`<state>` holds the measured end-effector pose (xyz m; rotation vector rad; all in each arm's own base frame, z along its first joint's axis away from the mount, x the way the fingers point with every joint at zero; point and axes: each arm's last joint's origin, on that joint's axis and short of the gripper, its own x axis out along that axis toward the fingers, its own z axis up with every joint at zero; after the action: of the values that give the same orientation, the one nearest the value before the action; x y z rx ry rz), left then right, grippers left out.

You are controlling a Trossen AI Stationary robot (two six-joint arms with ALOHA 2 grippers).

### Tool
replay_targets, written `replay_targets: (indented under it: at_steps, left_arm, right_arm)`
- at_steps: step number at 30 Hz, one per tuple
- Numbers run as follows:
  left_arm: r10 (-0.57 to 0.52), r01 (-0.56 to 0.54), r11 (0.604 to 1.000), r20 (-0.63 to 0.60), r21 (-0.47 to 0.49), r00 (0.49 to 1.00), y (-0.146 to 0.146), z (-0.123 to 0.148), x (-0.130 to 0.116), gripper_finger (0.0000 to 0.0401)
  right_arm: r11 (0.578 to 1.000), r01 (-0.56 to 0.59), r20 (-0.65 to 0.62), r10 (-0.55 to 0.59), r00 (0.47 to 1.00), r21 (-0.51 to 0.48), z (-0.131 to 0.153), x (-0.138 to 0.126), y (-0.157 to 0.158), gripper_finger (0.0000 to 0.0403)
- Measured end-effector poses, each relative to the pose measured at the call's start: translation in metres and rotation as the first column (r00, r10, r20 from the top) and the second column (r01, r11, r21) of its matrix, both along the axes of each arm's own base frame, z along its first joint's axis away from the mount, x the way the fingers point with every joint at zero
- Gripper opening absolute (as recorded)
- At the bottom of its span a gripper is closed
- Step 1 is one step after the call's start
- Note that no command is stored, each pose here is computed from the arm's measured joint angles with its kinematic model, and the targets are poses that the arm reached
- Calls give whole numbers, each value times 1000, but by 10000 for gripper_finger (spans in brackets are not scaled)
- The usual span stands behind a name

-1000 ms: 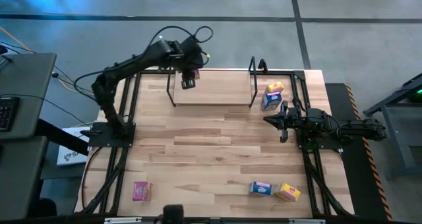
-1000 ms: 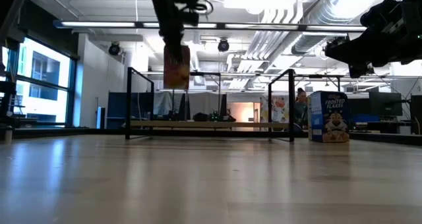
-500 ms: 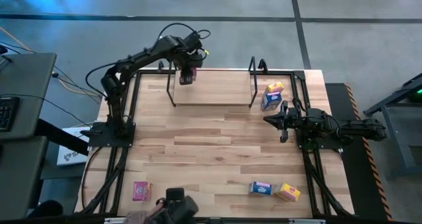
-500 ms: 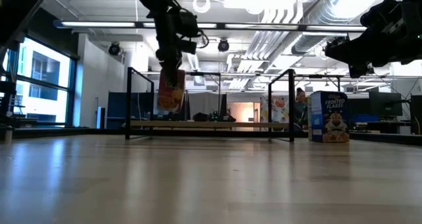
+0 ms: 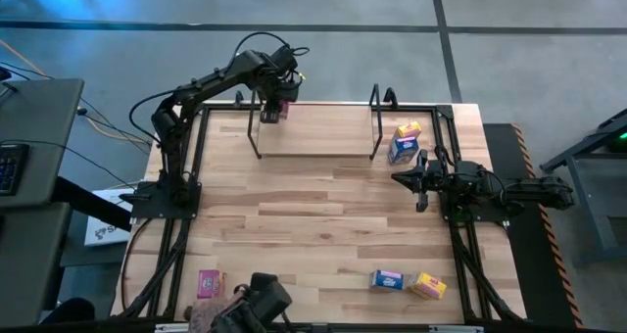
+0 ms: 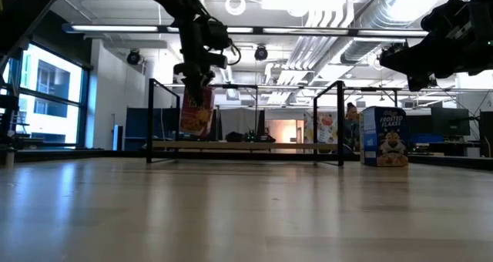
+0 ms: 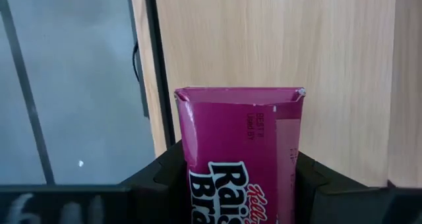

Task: Stack cereal on shelf
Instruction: Put the top violet cereal box on the shelf

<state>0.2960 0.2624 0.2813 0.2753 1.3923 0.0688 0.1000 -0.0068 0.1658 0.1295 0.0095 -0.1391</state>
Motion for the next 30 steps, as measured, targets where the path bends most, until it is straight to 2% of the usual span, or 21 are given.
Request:
replay_targets:
  at_steps: [4, 10, 17, 30]
  left_arm:
    - [-2, 2, 1000, 5, 0, 1000, 1, -2, 1, 145]
    - [53, -53, 997, -1, -58, 999, 8, -15, 2, 145]
    - [69, -68, 995, 17, -77, 997, 9, -16, 2, 145]
    - [101, -100, 993, 7, -60, 995, 10, -16, 2, 147]
  right_arm:
    - [1000, 0, 0, 0, 1000, 0, 0, 0, 0, 0]
    - [1000, 0, 0, 0, 1000, 0, 0, 0, 0, 0]
    - [1000, 0, 0, 0, 1000, 0, 0, 0, 0, 0]
    - [1000, 0, 0, 0, 1000, 0, 0, 0, 0, 0]
